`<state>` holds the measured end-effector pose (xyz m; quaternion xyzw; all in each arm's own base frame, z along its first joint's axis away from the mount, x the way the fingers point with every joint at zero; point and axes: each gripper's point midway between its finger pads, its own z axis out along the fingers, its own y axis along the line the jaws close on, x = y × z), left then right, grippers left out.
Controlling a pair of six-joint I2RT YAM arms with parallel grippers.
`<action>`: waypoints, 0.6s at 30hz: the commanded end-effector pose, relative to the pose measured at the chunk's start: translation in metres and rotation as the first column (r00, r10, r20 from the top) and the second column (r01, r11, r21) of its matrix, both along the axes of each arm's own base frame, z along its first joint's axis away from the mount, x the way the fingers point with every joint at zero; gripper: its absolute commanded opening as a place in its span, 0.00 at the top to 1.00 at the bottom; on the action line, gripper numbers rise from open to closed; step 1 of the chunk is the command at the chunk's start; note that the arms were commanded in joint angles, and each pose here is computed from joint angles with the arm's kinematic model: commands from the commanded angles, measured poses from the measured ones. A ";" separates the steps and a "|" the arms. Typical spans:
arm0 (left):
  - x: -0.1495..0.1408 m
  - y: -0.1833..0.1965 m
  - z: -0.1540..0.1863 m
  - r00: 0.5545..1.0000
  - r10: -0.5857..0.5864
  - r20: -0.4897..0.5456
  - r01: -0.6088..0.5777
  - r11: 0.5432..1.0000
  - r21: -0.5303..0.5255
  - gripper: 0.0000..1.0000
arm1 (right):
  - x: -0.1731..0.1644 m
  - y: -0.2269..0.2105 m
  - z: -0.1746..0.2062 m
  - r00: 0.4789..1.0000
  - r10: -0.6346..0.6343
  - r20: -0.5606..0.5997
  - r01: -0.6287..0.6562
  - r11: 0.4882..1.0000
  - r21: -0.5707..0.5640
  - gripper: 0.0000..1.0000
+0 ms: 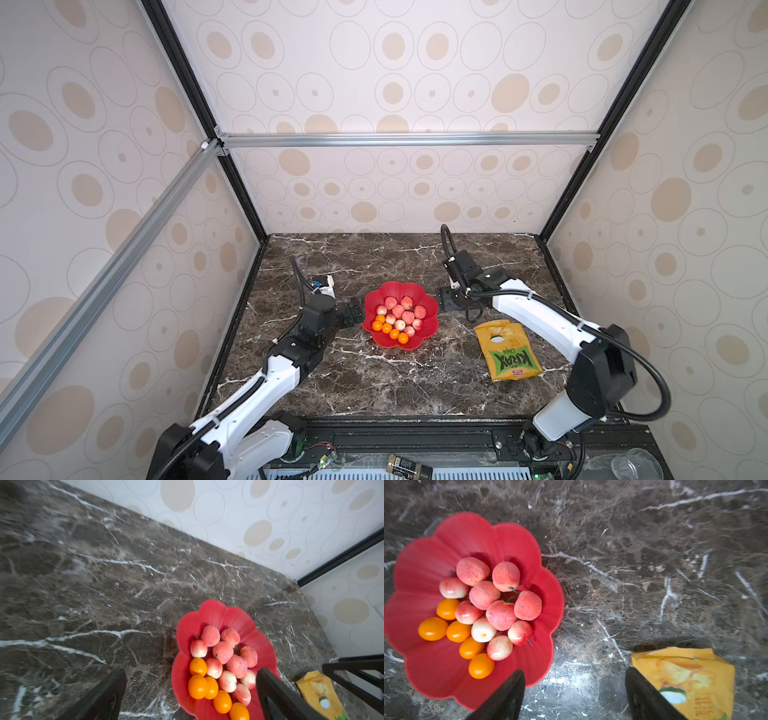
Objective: Arrange fruit in a fruit bowl
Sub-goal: Reset both arms
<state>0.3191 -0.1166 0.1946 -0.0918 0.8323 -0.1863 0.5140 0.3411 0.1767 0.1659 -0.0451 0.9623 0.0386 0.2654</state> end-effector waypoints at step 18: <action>-0.042 0.092 0.009 0.866 0.227 0.446 -0.350 0.911 0.216 0.02 | 0.011 -0.127 -0.002 0.805 -0.332 0.492 0.337 0.938 0.082 0.00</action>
